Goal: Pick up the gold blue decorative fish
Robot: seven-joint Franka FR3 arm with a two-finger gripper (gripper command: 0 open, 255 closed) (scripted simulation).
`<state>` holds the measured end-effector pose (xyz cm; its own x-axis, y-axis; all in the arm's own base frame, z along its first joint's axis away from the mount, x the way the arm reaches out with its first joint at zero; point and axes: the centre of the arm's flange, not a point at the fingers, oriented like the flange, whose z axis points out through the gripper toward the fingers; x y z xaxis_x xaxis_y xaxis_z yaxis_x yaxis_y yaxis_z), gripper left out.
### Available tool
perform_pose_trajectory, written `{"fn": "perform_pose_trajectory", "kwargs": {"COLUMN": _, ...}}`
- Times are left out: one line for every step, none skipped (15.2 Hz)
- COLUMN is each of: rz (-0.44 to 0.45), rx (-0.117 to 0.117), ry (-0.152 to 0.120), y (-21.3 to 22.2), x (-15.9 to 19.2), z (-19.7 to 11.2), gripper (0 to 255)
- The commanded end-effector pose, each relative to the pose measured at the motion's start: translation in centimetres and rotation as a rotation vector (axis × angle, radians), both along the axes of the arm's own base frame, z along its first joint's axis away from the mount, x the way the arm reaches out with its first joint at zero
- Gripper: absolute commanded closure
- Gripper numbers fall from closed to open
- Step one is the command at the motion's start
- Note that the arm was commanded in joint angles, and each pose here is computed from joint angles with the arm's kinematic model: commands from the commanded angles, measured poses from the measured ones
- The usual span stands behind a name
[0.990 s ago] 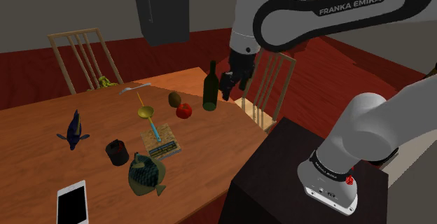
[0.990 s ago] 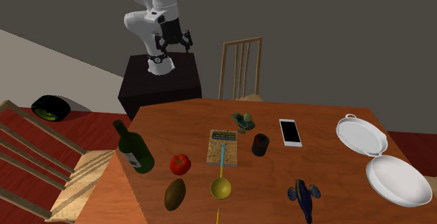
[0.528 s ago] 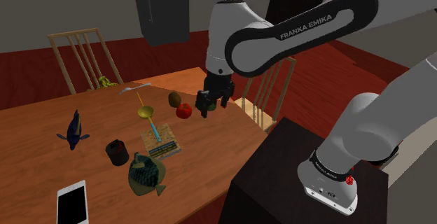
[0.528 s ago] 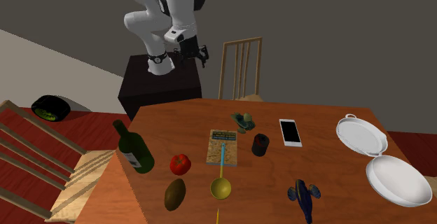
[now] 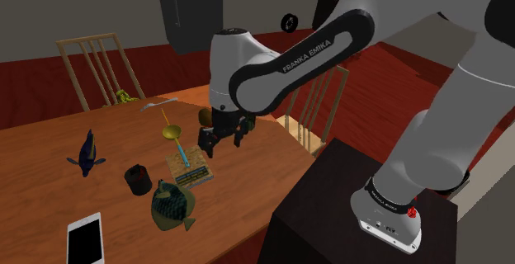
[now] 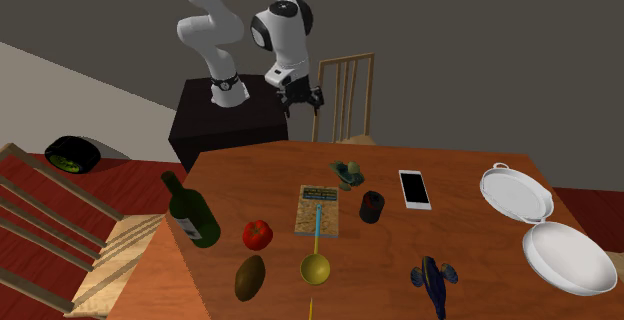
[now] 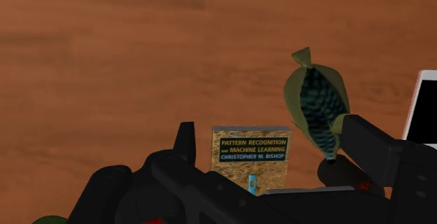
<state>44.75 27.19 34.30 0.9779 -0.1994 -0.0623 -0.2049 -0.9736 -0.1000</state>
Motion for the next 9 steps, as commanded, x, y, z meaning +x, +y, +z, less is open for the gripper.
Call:
{"fn": "perform_pose_trajectory", "kwargs": {"rz": -0.025, "rx": 0.011, "ry": 0.008, "y": 1.9, "x": 1.0, "z": -1.9, "gripper": 0}}
{"fn": "perform_pose_trajectory", "kwargs": {"rz": -0.036, "rx": 0.015, "ry": 0.012, "y": 2.8, "x": 1.6, "z": -2.6, "gripper": 0}}
{"fn": "perform_pose_trajectory", "kwargs": {"rz": -0.047, "rx": 0.020, "ry": 0.015, "y": 3.6, "x": 2.1, "z": -3.4, "gripper": 0}}
{"fn": "perform_pose_trajectory", "kwargs": {"rz": -0.058, "rx": 0.024, "ry": 0.019, "y": 4.5, "x": 2.7, "z": -4.1, "gripper": 0}}
{"fn": "perform_pose_trajectory", "kwargs": {"rz": -0.069, "rx": 0.029, "ry": 0.023, "y": 5.4, "x": 3.3, "z": -4.9, "gripper": 0}}
{"fn": "perform_pose_trajectory", "kwargs": {"rz": -0.080, "rx": 0.034, "ry": 0.027, "y": 6.2, "x": 3.9, "z": -5.7, "gripper": 0}}
{"fn": "perform_pose_trajectory", "kwargs": {"rz": -0.091, "rx": 0.038, "ry": 0.031, "y": 7.1, "x": 4.5, "z": -6.4, "gripper": 0}}
{"fn": "perform_pose_trajectory", "kwargs": {"rz": -0.102, "rx": 0.043, "ry": 0.034, "y": 7.9, "x": 5.1, "z": -7.2, "gripper": 0}}
{"fn": "perform_pose_trajectory", "kwargs": {"rz": -0.113, "rx": 0.048, "ry": 0.038, "y": 8.8, "x": 5.7, "z": -7.9, "gripper": 0}}
